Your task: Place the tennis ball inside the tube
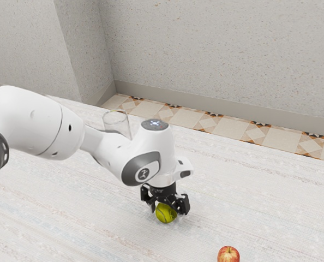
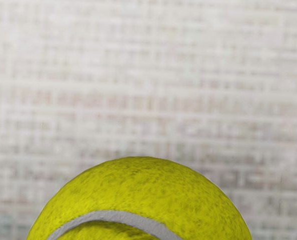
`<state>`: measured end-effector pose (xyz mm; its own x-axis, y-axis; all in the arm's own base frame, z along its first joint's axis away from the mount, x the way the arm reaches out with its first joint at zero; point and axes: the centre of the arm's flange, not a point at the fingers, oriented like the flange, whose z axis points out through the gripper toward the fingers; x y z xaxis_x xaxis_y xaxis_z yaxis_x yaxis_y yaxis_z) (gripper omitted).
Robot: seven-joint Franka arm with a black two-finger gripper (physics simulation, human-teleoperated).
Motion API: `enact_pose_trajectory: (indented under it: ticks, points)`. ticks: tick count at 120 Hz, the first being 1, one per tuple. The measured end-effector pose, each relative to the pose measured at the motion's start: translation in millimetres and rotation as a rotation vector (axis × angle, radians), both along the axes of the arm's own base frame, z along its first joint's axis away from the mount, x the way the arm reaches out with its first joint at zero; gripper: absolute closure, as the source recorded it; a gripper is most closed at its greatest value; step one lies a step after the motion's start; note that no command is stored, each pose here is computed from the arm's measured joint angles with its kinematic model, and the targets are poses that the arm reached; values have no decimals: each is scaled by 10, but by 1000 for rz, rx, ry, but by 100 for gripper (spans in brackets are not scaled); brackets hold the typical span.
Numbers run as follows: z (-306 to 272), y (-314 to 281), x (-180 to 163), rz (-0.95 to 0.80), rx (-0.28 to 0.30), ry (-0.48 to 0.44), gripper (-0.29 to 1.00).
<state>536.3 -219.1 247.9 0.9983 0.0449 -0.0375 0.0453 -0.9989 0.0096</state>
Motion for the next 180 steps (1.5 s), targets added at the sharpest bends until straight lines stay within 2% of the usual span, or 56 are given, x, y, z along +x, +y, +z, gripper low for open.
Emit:
enact_pose_trajectory:
  ticks: [13, 36, 62, 73, 80, 92, 103, 119, 133, 152, 180]
  points:
    - [-11, -6, 5, 1, -1, -6, 1]
    - [6, -1, 18, -7, 4, -17, 22]
    - [120, -4, 50, -4, 1, -38, 31]
    - [538, -48, 231, -6, -4, -79, 33]
    - [1002, -93, 421, -23, 5, -124, 33]
    - [1796, -47, 617, -43, 55, -181, 31]
    - [2374, -20, 705, -59, 123, -209, 30]
    - [2801, 504, 801, 10, 210, -183, 30]
    - [2977, 1053, 866, 81, 259, -140, 30]
    - [3037, 1726, 901, 160, 278, -74, 29]
    - [2903, 1918, 986, 152, 284, -17, 29]
